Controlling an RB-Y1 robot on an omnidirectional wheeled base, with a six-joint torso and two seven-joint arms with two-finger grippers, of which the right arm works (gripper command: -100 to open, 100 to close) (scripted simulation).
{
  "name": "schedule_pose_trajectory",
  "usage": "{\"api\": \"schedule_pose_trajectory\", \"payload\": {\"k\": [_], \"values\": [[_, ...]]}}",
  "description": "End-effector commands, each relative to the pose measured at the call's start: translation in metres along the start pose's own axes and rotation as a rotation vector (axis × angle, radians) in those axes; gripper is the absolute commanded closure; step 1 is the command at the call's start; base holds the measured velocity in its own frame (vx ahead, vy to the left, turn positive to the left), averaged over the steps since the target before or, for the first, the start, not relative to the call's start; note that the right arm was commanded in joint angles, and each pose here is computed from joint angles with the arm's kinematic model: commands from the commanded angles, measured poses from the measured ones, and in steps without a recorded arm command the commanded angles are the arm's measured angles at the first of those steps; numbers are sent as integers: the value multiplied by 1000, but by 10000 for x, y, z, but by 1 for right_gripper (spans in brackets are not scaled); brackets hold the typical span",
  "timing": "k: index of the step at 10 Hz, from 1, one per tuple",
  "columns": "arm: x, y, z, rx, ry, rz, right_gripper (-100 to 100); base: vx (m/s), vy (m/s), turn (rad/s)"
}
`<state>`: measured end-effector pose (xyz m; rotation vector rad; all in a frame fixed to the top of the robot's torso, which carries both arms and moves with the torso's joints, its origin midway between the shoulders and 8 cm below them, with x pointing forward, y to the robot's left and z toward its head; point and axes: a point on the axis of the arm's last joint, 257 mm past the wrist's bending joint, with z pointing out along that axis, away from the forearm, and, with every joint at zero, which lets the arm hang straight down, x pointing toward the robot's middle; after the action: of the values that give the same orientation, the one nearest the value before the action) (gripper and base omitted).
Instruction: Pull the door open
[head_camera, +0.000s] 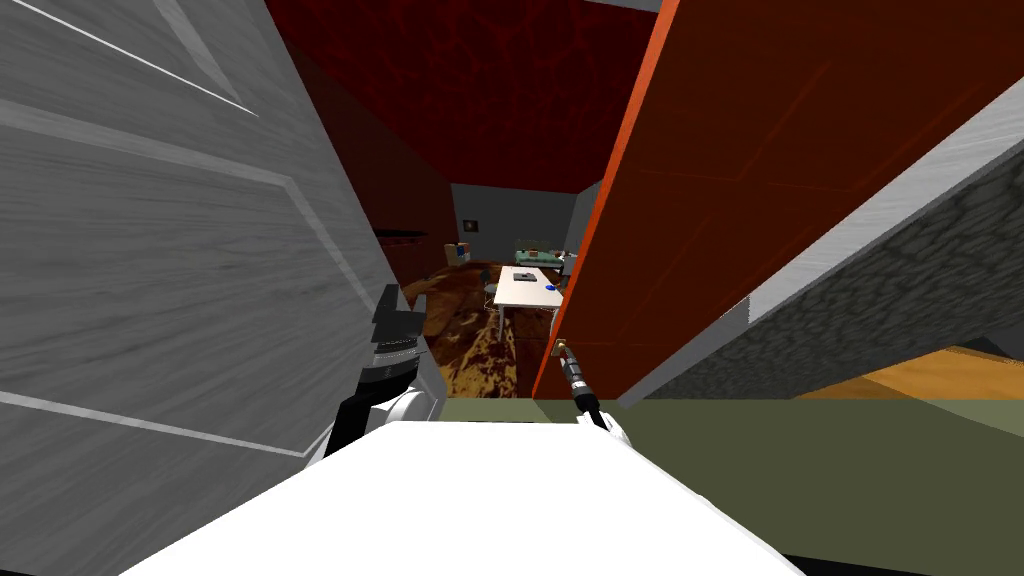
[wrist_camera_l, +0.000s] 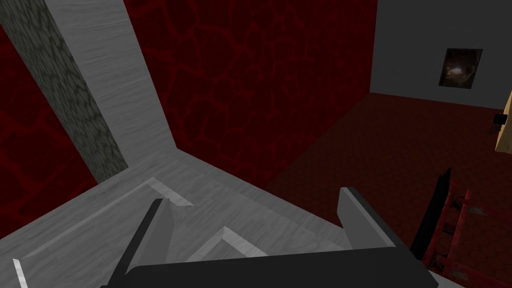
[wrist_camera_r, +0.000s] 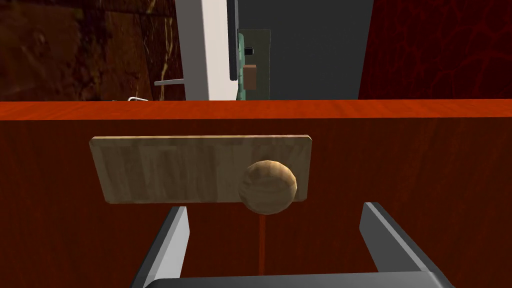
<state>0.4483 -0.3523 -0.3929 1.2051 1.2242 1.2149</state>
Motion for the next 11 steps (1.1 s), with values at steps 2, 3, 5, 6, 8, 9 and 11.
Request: {"api": "schedule_pose_trajectory", "payload": {"k": [2,3,5,6,8,9,11], "values": [[-260,10,-112,-1,-31,0,-100,193,39,145],[-332,13,-141,-1,-40,0,-100,213,-5,91],[-290,-9,-177,4,-35,5,-100,51,10,-22],[-290,-9,-177,4,-35,5,100,-13,2,1],[-290,-9,-177,4,-35,5,100,-5,-2,6],[-290,-9,-177,4,-35,5,100,0,0,0],[-290,-9,-177,4,-35,5,100,0,0,0]]}}
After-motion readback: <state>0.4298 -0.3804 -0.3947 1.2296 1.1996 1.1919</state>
